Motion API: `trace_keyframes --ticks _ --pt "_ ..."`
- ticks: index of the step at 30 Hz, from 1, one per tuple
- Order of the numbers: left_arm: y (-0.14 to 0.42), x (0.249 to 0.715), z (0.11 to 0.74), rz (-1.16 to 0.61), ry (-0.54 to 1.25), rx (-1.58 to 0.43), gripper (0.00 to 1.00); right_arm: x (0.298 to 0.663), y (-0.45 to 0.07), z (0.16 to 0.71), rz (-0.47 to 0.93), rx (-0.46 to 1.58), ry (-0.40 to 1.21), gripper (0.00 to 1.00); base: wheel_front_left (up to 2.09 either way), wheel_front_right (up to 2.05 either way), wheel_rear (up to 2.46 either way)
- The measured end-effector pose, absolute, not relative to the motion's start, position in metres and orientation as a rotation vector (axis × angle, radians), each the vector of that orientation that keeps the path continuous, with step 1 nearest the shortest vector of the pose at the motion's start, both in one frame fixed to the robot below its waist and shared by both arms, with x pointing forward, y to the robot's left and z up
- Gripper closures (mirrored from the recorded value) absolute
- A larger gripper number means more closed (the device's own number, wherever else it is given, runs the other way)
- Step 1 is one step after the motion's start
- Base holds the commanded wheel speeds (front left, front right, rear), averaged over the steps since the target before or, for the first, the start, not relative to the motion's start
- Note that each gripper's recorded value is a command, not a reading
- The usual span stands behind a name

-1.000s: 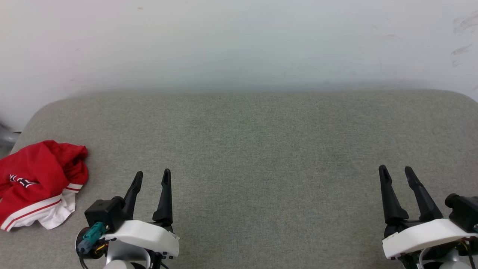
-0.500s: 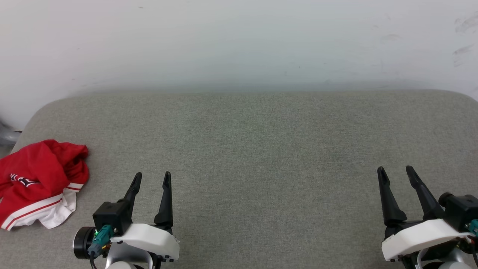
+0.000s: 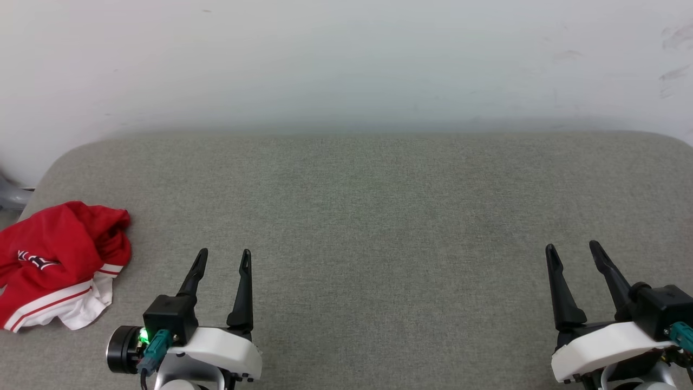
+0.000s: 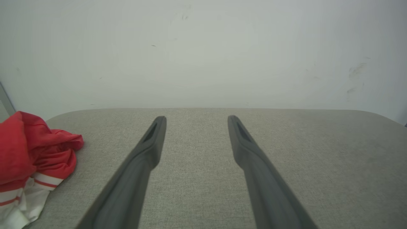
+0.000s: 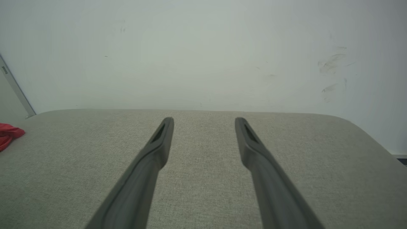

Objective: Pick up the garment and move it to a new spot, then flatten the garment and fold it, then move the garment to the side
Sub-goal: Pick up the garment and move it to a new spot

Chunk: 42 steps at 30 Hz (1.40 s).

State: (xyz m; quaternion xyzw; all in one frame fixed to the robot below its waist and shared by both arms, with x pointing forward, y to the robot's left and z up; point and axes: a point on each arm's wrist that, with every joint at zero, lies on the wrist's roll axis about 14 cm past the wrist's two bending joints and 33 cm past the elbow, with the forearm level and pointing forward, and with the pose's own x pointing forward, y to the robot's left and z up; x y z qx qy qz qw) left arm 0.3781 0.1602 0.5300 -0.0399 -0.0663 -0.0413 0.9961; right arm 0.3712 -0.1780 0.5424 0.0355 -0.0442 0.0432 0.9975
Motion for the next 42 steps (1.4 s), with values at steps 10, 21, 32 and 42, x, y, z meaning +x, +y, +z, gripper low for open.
trace_keyframes --ticks 10,21,32,42 --pt "0.174 0.371 0.53 -0.048 -0.148 -0.063 0.0 0.376 -0.163 0.548 0.127 0.014 -0.116 0.0 0.0 0.0 0.0" --pt "0.221 0.35 0.527 0.093 -0.146 -0.076 0.0 0.39 -0.104 0.548 0.296 0.016 -0.113 0.0 0.0 0.0 0.0" --pt "0.274 0.311 0.524 0.268 -0.14 -0.049 0.0 0.396 -0.033 0.549 0.513 0.011 -0.115 0.0 0.0 0.0 0.0" --pt "0.31 0.278 0.525 0.399 -0.142 -0.031 0.0 0.396 0.008 0.551 0.629 0.035 -0.121 0.0 0.0 0.0 0.0"
